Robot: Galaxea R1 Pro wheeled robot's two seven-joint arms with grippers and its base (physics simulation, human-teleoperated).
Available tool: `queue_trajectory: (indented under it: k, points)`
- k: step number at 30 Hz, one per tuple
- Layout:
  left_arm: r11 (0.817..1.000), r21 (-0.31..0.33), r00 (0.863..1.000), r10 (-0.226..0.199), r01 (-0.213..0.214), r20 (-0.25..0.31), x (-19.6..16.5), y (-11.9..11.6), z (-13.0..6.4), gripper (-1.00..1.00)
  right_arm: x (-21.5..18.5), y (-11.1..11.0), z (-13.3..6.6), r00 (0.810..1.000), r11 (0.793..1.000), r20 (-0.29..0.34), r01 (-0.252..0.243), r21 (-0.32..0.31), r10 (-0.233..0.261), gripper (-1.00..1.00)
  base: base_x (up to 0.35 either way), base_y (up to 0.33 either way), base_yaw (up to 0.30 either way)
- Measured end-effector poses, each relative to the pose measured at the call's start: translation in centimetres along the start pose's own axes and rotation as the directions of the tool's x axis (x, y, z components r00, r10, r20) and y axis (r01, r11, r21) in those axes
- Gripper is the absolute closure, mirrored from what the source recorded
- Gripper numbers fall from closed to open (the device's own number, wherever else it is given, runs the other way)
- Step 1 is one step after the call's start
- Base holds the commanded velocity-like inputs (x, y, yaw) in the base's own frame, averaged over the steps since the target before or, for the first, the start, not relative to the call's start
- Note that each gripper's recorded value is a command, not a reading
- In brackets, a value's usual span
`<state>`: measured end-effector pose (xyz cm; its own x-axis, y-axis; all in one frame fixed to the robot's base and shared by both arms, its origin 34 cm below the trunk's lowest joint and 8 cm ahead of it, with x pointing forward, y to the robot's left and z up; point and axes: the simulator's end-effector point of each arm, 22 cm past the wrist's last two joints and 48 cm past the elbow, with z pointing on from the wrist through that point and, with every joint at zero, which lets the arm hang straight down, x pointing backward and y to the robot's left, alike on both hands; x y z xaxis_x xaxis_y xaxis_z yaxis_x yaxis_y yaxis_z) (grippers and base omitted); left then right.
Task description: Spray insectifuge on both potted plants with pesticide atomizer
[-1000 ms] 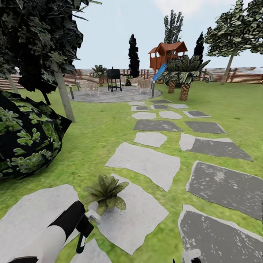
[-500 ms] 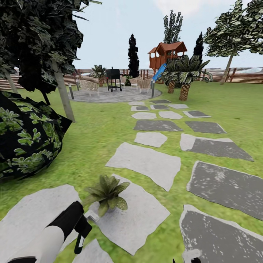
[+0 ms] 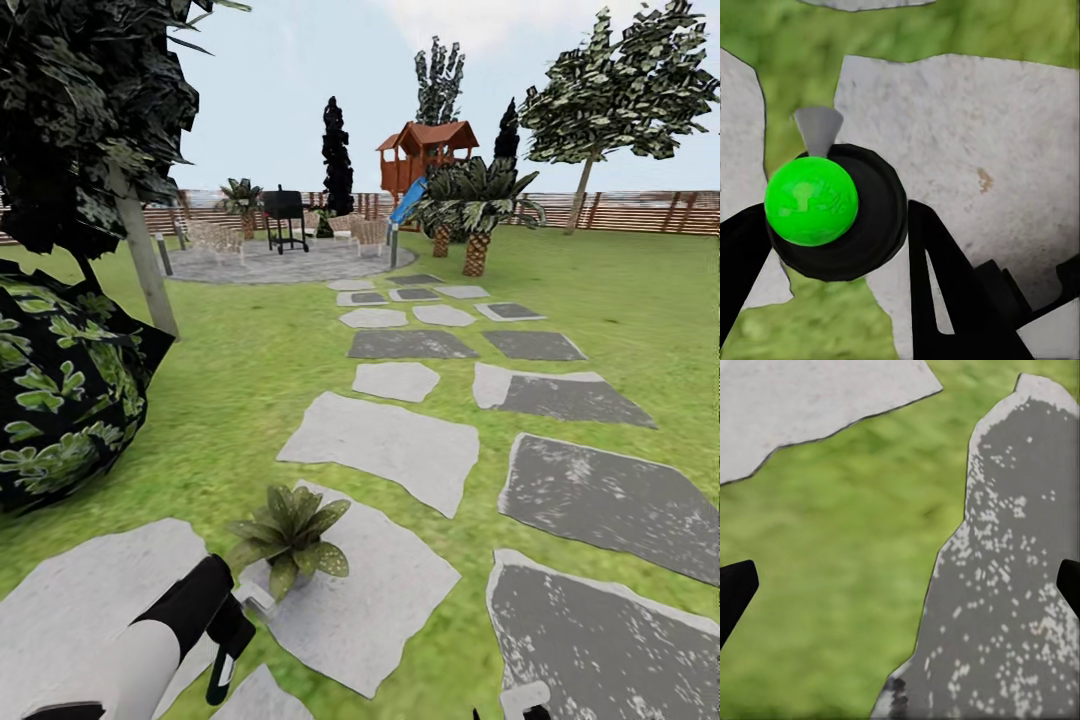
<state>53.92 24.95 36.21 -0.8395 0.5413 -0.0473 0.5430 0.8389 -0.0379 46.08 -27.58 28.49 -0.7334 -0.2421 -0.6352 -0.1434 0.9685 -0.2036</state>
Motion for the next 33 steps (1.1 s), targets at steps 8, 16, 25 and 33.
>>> queue_trajectory:
  k: [8, 16, 25, 33]
  points:
    - [1.000, -0.007, 1.000, -0.018, 0.018, -0.019, 0.9, 2.1, -0.8, 1.00, 0.0, 0.0, 0.0, 1.000, 1.000, 0.000, 0.000, 0.000, 0.000, -1.00, 0.000, 0.000, -0.005]
    - [1.000, 0.023, 0.998, 0.012, -0.011, -0.055, 2.0, 2.5, -1.3, 1.00, 0.0, 0.0, 0.0, 1.000, 1.000, 0.000, 0.001, 0.000, -0.001, -1.00, 0.000, 0.000, -0.038]
    - [0.999, 0.042, 0.997, 0.018, -0.015, -0.069, 2.8, 2.4, -1.3, 1.00, 0.0, 0.0, 0.0, 1.000, 1.000, 0.000, 0.001, 0.000, -0.001, -1.00, 0.002, 0.001, -0.264]
    - [0.999, 0.038, 0.997, 0.024, -0.021, -0.075, 3.0, 2.3, -1.2, 1.00, 0.0, -0.1, 0.0, 1.000, 1.000, 0.000, 0.002, 0.000, -0.002, -1.00, 0.078, 0.134, -0.023]
